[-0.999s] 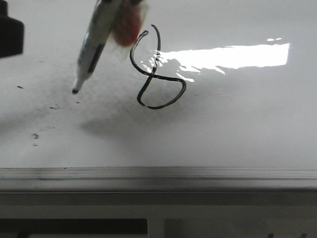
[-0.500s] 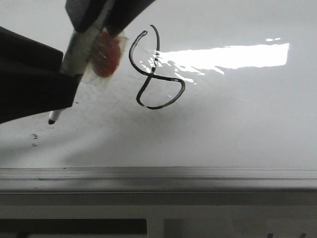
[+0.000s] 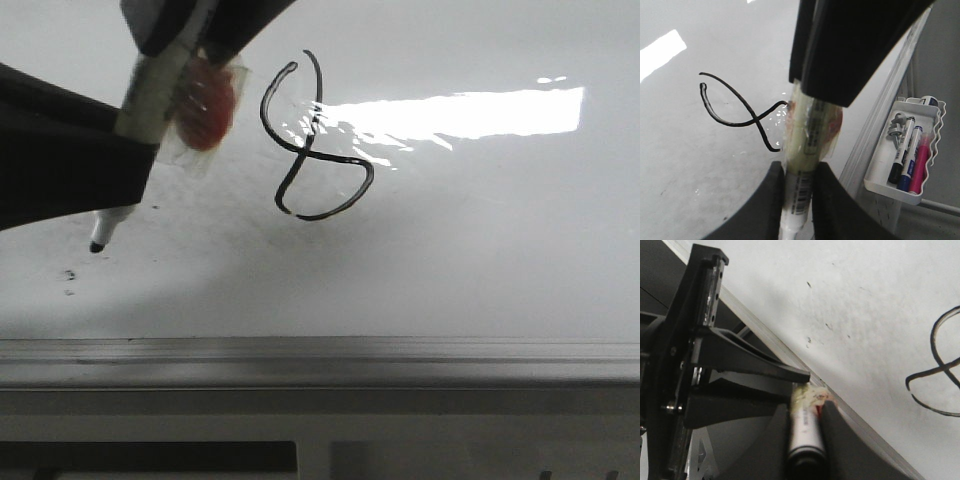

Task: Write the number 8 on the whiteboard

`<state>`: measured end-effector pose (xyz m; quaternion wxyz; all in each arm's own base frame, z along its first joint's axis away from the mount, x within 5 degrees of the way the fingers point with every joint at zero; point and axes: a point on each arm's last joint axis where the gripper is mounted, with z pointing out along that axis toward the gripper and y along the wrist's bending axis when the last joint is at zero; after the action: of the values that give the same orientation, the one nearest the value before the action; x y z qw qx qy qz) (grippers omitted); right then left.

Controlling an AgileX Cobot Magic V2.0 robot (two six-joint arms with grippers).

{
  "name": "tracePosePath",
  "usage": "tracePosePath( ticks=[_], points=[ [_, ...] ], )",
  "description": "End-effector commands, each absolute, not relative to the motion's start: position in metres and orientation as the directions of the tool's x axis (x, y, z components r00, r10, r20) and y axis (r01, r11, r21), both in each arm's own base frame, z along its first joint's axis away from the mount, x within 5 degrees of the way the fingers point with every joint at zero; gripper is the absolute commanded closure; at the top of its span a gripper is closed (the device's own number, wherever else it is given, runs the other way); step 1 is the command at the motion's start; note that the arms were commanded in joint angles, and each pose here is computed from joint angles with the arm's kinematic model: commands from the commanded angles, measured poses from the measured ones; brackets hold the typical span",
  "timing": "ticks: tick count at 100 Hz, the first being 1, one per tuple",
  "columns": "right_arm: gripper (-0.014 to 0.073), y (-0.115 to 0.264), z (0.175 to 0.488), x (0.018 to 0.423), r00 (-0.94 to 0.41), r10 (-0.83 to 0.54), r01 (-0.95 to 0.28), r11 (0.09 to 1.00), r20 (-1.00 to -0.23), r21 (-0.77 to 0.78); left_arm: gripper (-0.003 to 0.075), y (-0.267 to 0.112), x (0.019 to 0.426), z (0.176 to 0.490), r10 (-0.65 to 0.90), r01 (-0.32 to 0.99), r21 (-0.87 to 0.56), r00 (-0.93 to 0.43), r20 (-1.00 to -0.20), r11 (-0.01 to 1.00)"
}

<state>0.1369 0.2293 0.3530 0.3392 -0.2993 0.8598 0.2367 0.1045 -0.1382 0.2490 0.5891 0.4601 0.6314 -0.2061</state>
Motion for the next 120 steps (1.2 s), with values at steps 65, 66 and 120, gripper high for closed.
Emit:
tracePosePath(
  ticks=[65,66,120],
  points=[
    [0.0302,0.227,0.372,0.134,-0.56,-0.304,-0.688,0.689,-0.771,0.229,0.0741,-0.123,0.135,0.275,-0.162,0.529,-0.378,-0.408,-0.898,0.76],
    [0.0302,0.227,0.372,0.134,-0.56,-0.304,-0.688,0.689,-0.771,0.229,0.0741,-0.121,0.136,0.274,-0.167,0.521,-0.382,-0.412,-0.896,0.764],
    [0.0302,0.226,0.371,0.134,-0.564,-0.308,-0.686,0.691,-0.766,0.227,0.074,-0.125,0.148,0.252,-0.225,0.364,-0.499,-0.584,-0.78,0.786]
  ],
)
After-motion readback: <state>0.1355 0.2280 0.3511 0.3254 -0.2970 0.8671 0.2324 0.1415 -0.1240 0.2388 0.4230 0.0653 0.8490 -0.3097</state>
